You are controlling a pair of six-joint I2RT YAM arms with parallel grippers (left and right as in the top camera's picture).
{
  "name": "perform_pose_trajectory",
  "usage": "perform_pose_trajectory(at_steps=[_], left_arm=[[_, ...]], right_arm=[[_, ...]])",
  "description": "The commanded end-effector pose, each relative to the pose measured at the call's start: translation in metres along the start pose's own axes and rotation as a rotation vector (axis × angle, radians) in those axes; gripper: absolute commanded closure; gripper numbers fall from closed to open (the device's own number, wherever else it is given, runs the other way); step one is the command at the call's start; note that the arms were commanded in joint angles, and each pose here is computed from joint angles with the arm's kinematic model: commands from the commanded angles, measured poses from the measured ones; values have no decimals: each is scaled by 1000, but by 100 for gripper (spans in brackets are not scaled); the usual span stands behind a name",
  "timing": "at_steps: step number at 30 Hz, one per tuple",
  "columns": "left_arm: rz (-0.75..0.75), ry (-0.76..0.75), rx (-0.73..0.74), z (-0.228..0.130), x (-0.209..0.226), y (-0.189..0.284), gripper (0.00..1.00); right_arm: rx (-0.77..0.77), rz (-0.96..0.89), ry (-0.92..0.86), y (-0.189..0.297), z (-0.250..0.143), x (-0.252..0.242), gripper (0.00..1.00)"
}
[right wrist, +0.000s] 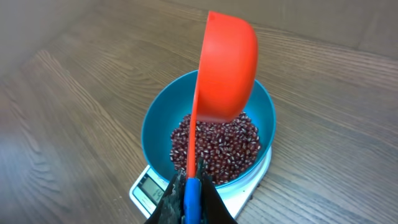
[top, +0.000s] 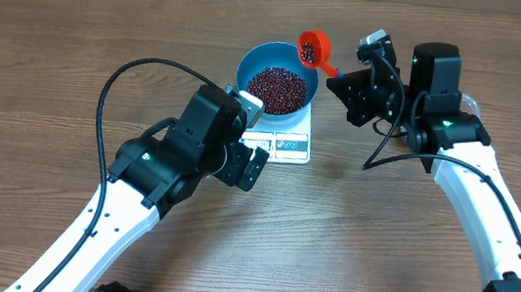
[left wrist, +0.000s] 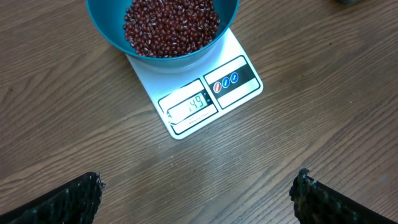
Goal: Scoop item into bowl and weigh 150g on scale
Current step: 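Tilt the scoop slightly to trickle a few beans into the bowl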
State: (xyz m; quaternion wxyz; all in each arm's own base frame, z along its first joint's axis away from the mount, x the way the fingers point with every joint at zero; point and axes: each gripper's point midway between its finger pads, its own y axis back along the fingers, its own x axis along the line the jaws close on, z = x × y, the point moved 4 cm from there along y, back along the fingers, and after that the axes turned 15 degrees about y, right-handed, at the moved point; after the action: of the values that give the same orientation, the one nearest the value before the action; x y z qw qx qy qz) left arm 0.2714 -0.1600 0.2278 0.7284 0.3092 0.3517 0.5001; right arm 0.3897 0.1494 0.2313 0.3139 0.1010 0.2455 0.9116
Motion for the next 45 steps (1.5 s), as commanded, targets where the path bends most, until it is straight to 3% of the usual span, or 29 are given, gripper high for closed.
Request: perform_pose_trajectory(at_steps=[1, 17, 28, 45], left_arm=[[-4, -15, 12, -2, 0, -3, 0], [-4, -15, 12, -2, 0, -3, 0], [-4, -15, 12, -2, 0, -3, 1], [-4, -15, 12, -2, 0, -2, 1]], right_arm=[[17, -66, 41, 1, 2, -5, 96], [30, -62, 104, -2, 2, 1, 96], [91, -165, 133, -2, -4, -11, 96], [92, -101, 121, -4, -7, 0, 96]])
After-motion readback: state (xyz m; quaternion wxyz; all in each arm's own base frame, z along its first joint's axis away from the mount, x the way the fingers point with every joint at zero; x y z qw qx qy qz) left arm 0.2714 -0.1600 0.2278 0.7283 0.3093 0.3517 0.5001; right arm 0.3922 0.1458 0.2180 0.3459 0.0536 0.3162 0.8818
